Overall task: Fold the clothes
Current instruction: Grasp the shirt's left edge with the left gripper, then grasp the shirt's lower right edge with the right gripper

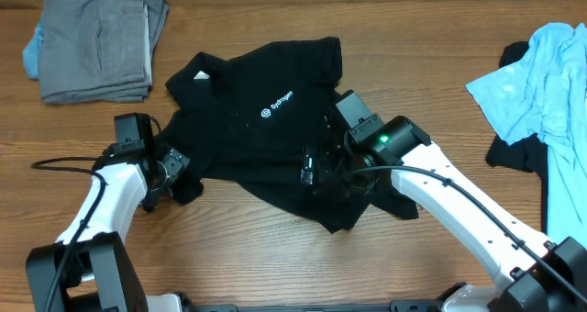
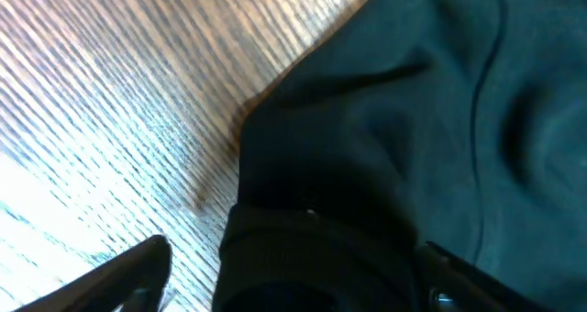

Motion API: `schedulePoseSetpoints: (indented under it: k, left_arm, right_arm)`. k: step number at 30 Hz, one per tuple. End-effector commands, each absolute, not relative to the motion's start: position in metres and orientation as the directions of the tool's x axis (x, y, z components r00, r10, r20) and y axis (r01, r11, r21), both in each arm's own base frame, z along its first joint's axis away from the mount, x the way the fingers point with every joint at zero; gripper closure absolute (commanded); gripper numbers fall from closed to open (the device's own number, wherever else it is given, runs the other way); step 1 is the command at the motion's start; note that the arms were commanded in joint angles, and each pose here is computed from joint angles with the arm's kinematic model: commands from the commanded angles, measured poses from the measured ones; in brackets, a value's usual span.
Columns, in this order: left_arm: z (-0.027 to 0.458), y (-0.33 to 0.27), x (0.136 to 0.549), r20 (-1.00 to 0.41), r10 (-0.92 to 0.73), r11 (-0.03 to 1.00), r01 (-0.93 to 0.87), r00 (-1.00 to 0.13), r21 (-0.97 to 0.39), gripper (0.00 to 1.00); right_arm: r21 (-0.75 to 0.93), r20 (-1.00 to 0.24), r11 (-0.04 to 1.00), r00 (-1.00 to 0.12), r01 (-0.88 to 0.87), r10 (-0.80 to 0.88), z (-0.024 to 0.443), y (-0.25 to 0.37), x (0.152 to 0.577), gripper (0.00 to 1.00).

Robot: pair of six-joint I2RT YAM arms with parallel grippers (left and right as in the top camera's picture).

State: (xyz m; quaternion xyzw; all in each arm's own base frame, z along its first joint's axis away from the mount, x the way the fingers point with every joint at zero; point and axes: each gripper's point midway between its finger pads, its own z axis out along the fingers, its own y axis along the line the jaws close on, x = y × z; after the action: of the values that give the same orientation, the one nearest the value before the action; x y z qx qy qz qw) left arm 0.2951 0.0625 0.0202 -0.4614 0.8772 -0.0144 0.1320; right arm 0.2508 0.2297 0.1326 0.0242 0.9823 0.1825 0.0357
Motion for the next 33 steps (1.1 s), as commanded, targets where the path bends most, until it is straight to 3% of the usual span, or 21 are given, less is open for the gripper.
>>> schedulePoseSetpoints:
  k: [1, 6, 9, 12, 16, 24, 33]
  left_arm:
    - [0.024, 0.066, 0.303, -0.233, -0.818, 0.567, -0.808, -0.527, -0.162, 0.34]
    - [0.024, 0.067, 0.304, -0.236, -0.815, 0.570, -0.806, -0.529, -0.163, 0.67]
    - [0.025, 0.067, 0.304, -0.242, -0.808, 0.579, -0.800, -0.538, -0.158, 0.78]
    - [0.025, 0.069, 0.304, -0.249, -0.806, 0.581, -0.799, -0.538, -0.155, 0.80]
    - [0.025, 0.075, 0.304, -0.252, -0.814, 0.568, -0.808, -0.523, -0.158, 0.81]
    - [0.026, 0.078, 0.305, -0.257, -0.819, 0.560, -0.812, -0.512, -0.164, 0.81]
    - [0.026, 0.078, 0.304, -0.254, -0.815, 0.566, -0.808, -0.520, -0.162, 0.79]
  right_arm:
    - [0.349, -0.060, 0.937, -0.996, 0.035, 0.059, 0.132, 0.228, 0.249, 0.00]
    - [0.332, 0.002, 0.931, -0.987, 0.154, 0.162, 0.130, 0.224, 0.242, 0.04]
    - [0.299, 0.014, 0.931, -0.977, 0.208, 0.214, 0.128, 0.217, 0.241, 0.05]
    - [0.156, 0.010, 0.931, -0.944, 0.328, 0.331, 0.121, 0.188, 0.234, 0.00]
    - [0.084, 0.080, 0.923, -0.926, 0.376, 0.370, 0.120, 0.177, 0.213, 0.00]
    - [0.075, 0.140, 0.949, -0.945, 0.306, 0.294, 0.108, 0.192, 0.186, 0.00]
    - [0.040, 0.163, 0.951, -0.941, 0.306, 0.296, 0.049, 0.182, 0.164, 0.00]
